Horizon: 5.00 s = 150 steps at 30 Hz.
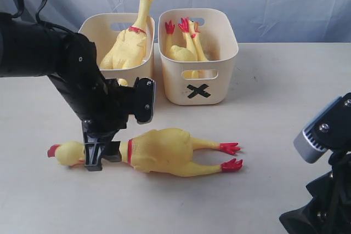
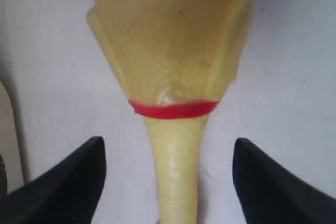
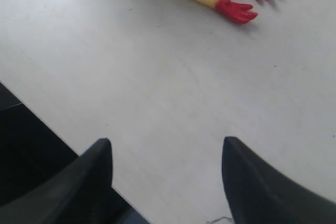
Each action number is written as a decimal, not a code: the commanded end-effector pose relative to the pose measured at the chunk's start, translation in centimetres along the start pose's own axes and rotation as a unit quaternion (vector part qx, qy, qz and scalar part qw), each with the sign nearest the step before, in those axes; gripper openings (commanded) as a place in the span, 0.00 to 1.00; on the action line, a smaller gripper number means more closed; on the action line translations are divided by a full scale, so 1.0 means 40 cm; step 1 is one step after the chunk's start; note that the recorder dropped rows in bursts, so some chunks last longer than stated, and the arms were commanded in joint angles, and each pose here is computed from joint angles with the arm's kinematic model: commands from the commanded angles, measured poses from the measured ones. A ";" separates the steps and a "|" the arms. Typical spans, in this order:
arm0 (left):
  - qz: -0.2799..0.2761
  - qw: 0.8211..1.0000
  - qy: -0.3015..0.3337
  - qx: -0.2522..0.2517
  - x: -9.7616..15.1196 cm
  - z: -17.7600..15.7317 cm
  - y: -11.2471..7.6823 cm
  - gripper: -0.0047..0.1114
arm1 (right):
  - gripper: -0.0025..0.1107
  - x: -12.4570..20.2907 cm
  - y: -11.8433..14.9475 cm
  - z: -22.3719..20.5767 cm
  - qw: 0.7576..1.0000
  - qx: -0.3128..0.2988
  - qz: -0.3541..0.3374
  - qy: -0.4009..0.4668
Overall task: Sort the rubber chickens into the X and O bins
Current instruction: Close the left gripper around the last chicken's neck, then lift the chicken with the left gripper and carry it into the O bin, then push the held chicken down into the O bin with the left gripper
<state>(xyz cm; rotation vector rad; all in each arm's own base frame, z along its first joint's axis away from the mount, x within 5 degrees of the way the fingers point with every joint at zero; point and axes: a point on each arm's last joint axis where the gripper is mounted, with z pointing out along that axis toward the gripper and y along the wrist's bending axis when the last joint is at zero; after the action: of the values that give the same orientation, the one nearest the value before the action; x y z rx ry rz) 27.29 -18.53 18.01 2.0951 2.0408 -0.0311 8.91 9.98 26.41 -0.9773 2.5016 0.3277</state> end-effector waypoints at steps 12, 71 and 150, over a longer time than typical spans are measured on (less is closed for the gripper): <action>-0.021 0.999 0.008 0.030 0.000 0.095 0.000 0.60 | 0.53 0.003 0.002 -0.002 1.000 -0.004 0.002 -0.001; -0.106 0.982 -0.153 0.034 -0.049 -0.175 -0.066 0.04 | 0.53 0.002 0.002 -0.002 1.000 -0.004 0.002 -0.004; -0.495 0.659 -0.360 -0.437 0.131 0.048 0.422 0.04 | 0.53 0.002 0.003 -0.002 1.000 -0.006 0.003 -0.004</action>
<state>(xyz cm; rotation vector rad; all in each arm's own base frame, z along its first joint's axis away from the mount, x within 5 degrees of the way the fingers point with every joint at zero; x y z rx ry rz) 44.30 -14.13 17.24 0.1958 1.7742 -0.0227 8.85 10.06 26.42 -0.9709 2.5060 0.3453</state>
